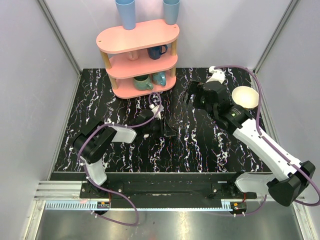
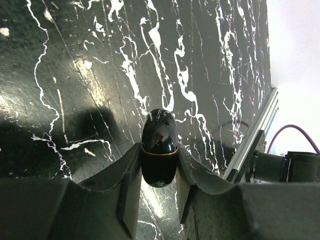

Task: Insert the wireless bluetooth earbuds into the charging case
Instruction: Place the charging case with the earbuds at the center of the board.

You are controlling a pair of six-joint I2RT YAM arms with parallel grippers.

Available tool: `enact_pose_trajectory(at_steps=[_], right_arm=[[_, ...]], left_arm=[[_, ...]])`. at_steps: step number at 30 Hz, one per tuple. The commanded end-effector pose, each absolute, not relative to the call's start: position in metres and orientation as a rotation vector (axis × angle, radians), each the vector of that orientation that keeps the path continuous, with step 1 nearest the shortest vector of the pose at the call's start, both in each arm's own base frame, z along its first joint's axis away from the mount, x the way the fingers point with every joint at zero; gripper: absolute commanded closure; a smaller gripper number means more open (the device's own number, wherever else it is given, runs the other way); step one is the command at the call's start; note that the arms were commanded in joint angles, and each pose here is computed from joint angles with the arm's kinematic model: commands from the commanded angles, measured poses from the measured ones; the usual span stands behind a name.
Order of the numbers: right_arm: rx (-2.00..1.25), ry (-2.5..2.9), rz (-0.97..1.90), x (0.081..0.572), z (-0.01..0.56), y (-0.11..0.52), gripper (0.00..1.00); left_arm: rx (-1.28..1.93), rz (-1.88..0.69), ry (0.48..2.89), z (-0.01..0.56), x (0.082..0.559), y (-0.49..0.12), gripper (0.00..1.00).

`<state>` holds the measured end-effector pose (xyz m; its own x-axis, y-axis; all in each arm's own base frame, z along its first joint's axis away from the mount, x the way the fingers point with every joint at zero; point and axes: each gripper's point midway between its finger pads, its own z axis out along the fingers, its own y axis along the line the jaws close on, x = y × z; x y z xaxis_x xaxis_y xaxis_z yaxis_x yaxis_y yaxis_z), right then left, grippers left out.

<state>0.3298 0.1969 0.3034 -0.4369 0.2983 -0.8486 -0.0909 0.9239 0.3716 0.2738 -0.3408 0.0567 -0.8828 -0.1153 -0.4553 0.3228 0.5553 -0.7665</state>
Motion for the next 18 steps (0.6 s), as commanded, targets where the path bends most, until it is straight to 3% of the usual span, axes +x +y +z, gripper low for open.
enact_pose_trajectory(at_steps=[1, 6, 8, 14, 18], right_arm=[[0.139, 1.950, 0.466, 0.337, 0.310, 0.202, 0.00], [0.118, 1.960, 0.482, 0.335, 0.308, 0.205, 0.00], [0.115, 1.961, 0.484, 0.335, 0.308, 0.205, 0.00], [0.102, 1.960, 0.496, 0.336, 0.308, 0.208, 0.00], [0.096, 1.959, 0.500, 0.338, 0.310, 0.211, 0.00]], left_arm=[[0.169, -1.336, 2.285, 0.071, 0.286, -0.355, 0.84], [0.153, -1.330, 2.323, 0.059, 0.285, -0.355, 0.76], [0.171, -1.305, 2.326, 0.059, 0.286, -0.354, 0.64], [0.182, -1.232, 2.353, 0.056, 0.285, -0.345, 0.50], [0.195, -1.186, 2.356, 0.059, 0.286, -0.340, 0.49]])
